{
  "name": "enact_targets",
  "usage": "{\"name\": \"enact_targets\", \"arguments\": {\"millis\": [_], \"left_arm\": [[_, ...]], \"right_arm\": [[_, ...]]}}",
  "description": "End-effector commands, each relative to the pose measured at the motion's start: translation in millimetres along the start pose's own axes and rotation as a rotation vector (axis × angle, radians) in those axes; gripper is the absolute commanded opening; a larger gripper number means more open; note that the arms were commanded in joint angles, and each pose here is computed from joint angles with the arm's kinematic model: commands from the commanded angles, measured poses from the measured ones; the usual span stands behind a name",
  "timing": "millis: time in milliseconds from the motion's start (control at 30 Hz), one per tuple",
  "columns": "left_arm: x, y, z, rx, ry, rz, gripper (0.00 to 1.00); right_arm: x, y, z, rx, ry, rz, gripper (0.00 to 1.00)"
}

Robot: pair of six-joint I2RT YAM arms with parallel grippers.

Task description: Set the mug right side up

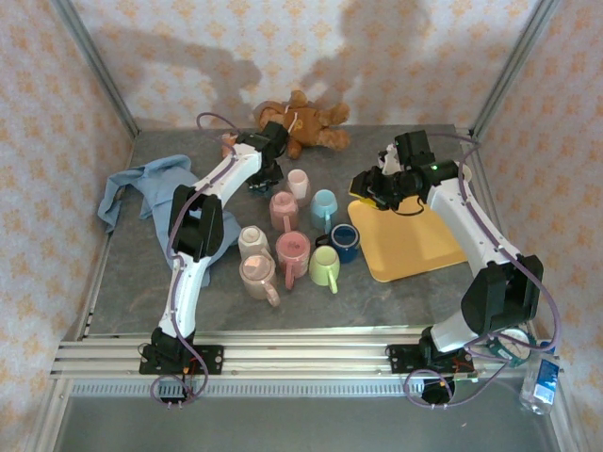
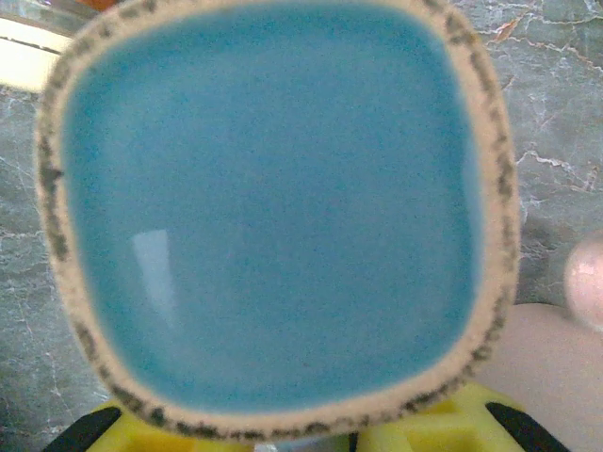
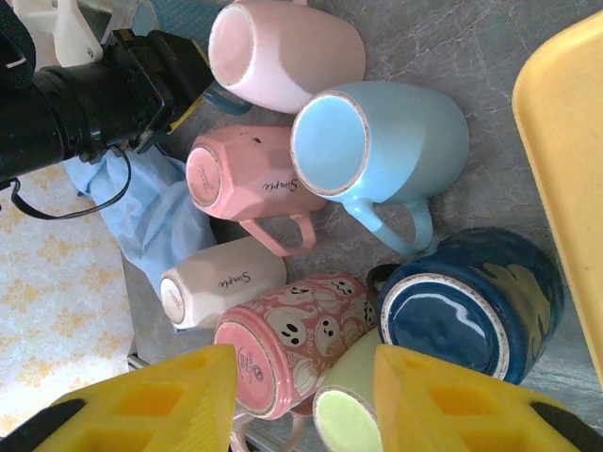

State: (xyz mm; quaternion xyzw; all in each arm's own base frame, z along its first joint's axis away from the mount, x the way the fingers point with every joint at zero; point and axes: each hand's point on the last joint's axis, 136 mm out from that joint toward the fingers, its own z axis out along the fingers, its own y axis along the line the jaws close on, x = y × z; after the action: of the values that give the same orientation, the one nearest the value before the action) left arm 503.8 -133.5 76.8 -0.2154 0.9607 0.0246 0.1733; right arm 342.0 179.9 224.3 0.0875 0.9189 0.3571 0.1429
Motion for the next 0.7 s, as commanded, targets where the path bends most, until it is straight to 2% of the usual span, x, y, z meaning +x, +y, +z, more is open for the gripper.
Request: {"name": "enact_targets", "arguments": {"millis": [0, 333, 500, 667], "left_arm": [[-7.2, 13.1, -3.2, -0.056, -0.016, 0.020, 0.29], [-8.4, 14.5, 1.2, -0.058, -0.020, 0.058, 0.27], [-7.6, 13.6, 5.9, -0.050, -0.021, 0.067, 0.22], [-4.6, 13.6, 8.7, -0.030, -0.013, 0.080, 0.11]], "right_arm": [[3.9, 3.8, -4.1, -0.010, 0.002, -0.028, 0.42], [5.2, 3.1, -4.6, -0.008, 0.000, -0.015, 0.42], [3.6, 4.6, -5.9, -0.009, -0.006, -0.014, 0.42], [2.6, 4.3, -5.3, -0.007, -0.006, -0.005, 0.42]]}}
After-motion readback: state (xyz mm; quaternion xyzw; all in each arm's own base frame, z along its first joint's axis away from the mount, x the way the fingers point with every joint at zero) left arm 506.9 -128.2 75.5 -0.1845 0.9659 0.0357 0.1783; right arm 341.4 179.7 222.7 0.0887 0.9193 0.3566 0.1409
